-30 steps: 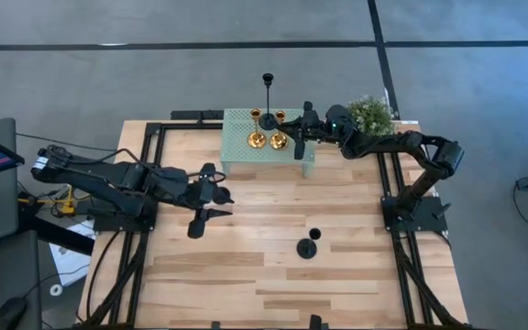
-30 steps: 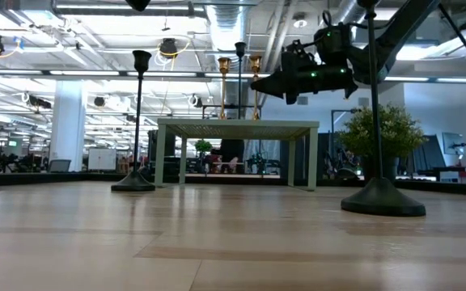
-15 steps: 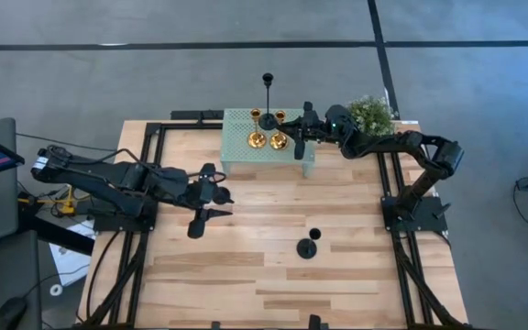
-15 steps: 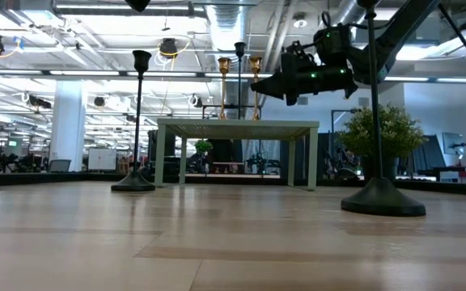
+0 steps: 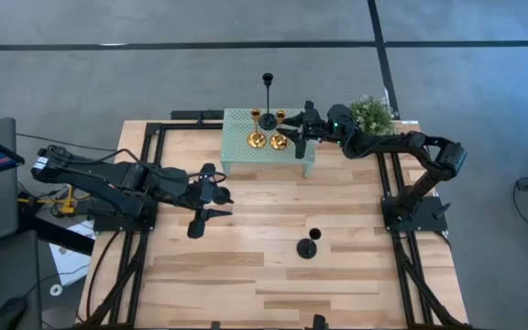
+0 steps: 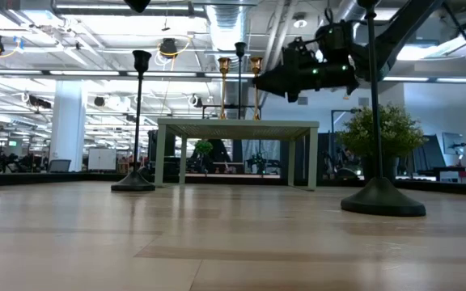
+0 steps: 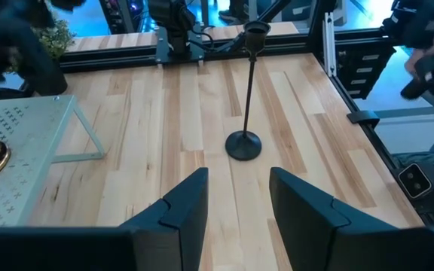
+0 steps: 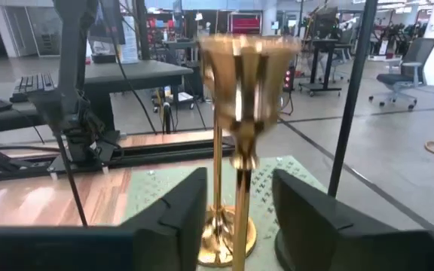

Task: Pick & Place candle stick holders
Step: Put the bottom black candle holder on the shelf

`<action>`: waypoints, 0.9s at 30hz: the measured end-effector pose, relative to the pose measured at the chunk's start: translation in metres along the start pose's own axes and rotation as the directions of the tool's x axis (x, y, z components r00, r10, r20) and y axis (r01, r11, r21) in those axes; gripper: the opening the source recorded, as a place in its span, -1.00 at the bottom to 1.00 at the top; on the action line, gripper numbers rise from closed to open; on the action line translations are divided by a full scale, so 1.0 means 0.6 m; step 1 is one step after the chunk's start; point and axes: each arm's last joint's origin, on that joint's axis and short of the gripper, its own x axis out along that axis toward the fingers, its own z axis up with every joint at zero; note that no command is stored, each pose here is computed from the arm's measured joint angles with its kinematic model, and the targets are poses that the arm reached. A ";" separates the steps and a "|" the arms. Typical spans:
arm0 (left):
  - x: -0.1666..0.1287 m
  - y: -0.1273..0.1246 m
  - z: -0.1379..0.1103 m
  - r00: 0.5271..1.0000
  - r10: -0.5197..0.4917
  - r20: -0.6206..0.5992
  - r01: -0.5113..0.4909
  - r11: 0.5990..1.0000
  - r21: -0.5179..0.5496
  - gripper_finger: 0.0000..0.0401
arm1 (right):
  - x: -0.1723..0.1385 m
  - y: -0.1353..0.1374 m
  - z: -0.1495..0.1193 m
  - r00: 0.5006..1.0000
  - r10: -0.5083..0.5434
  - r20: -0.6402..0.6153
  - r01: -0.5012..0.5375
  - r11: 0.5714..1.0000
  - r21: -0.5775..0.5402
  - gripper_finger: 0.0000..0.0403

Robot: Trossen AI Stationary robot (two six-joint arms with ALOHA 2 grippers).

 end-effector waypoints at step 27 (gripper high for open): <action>0.000 0.000 -0.003 1.000 -0.001 -0.017 0.000 1.000 -0.022 -0.29 | -0.269 0.135 0.160 0.967 0.098 -0.234 -0.102 0.995 -0.007 -0.27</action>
